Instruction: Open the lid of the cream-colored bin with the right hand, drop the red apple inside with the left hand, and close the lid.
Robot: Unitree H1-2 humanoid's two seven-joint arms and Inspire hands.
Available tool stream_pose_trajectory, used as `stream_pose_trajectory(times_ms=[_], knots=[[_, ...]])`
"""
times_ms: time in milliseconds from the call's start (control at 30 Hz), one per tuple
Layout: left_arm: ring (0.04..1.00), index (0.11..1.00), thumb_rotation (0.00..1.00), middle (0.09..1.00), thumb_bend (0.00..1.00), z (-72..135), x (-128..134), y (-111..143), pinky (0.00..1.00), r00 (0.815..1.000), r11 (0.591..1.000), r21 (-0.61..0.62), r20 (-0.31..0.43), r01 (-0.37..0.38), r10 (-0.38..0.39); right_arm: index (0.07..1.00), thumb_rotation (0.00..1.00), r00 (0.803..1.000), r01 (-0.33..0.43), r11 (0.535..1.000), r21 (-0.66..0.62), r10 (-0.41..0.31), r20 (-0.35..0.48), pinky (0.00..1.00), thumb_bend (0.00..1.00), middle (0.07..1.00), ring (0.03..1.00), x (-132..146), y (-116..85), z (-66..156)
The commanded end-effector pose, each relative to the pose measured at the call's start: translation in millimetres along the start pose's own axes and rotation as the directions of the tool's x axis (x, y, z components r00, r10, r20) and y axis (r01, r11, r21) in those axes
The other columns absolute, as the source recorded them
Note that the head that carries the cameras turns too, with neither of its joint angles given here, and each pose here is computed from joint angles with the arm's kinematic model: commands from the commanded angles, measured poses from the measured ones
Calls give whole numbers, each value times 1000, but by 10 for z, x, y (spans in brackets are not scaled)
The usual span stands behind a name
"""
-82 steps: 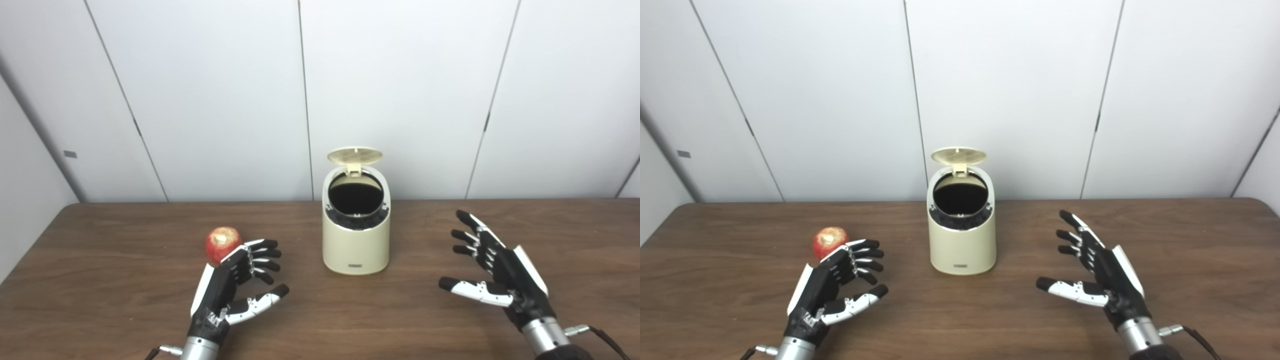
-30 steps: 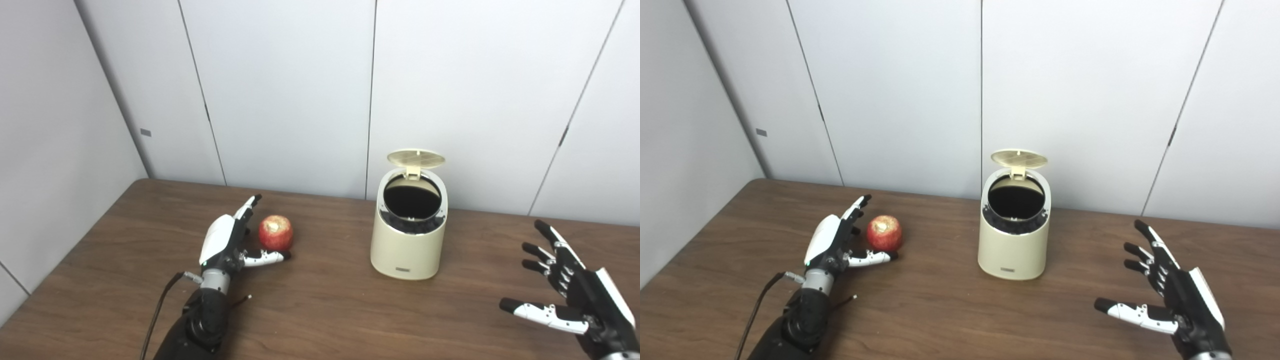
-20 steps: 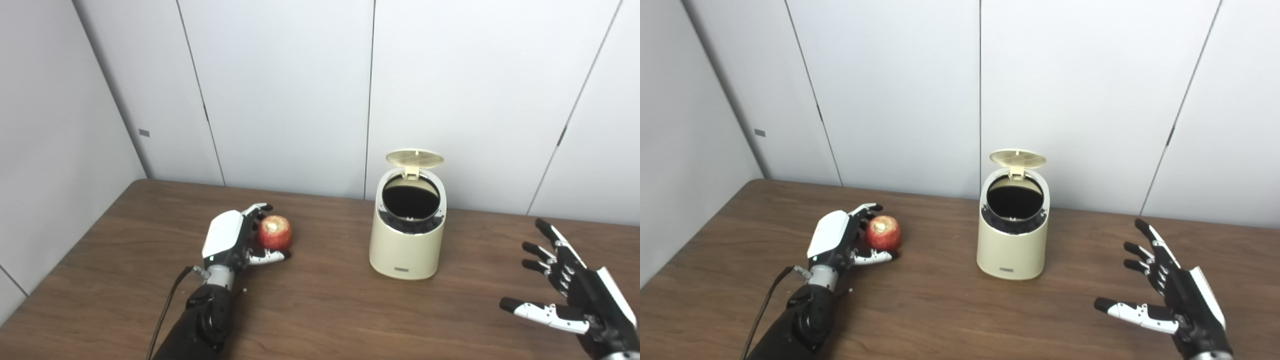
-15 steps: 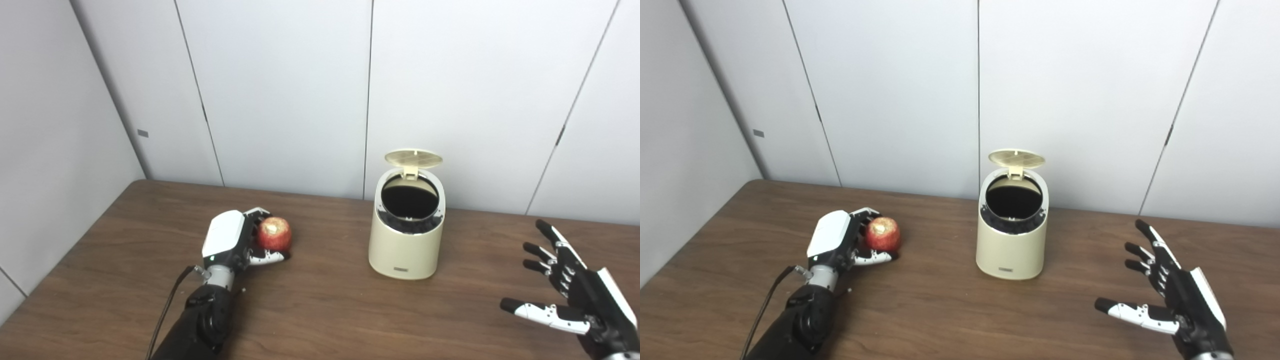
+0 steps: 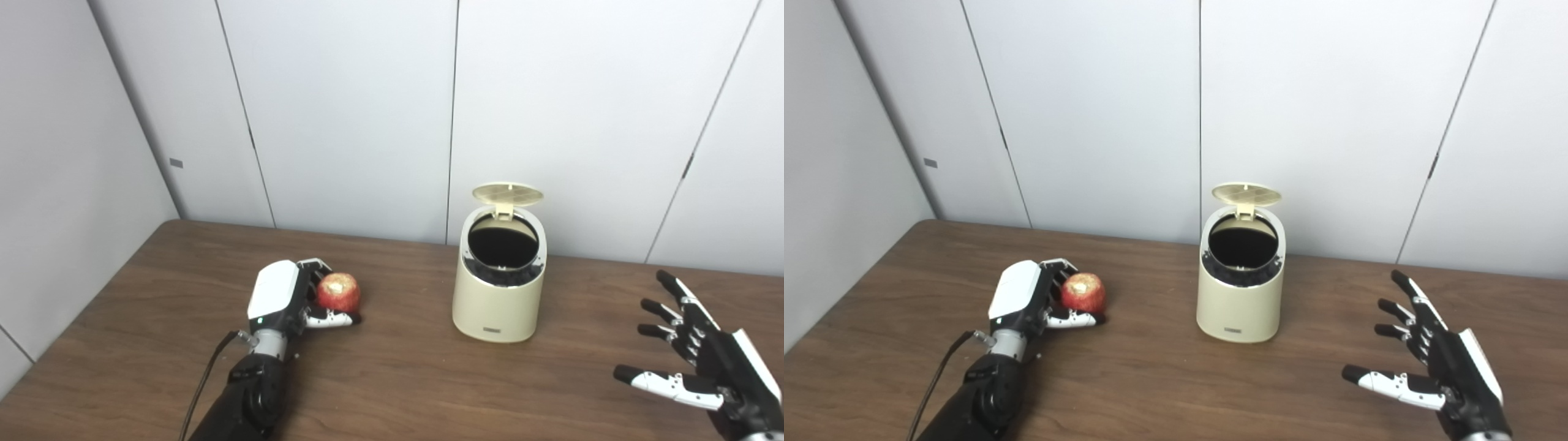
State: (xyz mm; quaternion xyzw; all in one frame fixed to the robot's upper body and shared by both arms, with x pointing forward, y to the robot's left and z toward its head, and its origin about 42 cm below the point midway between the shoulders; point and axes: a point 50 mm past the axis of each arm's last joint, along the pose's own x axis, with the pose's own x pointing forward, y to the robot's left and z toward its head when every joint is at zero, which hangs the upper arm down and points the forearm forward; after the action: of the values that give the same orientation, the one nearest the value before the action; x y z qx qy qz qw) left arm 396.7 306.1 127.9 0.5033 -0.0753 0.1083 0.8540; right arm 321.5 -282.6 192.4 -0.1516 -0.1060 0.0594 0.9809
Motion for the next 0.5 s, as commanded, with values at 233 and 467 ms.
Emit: stream_pose_trajectory(times_ms=[233,467], knots=[[379,508,0,441,523,455,117,366,299,956,971,-99,181,-217,232,941,29,997,13,999,-30,-10,78,702,675,988,861,84,-11,46],[404,501,0,457,524,919,163,683,322,891,936,-232,310,-266,331,928,160,996,4,1000,-20,-2,91,681,719,980,846,140,54,-47]])
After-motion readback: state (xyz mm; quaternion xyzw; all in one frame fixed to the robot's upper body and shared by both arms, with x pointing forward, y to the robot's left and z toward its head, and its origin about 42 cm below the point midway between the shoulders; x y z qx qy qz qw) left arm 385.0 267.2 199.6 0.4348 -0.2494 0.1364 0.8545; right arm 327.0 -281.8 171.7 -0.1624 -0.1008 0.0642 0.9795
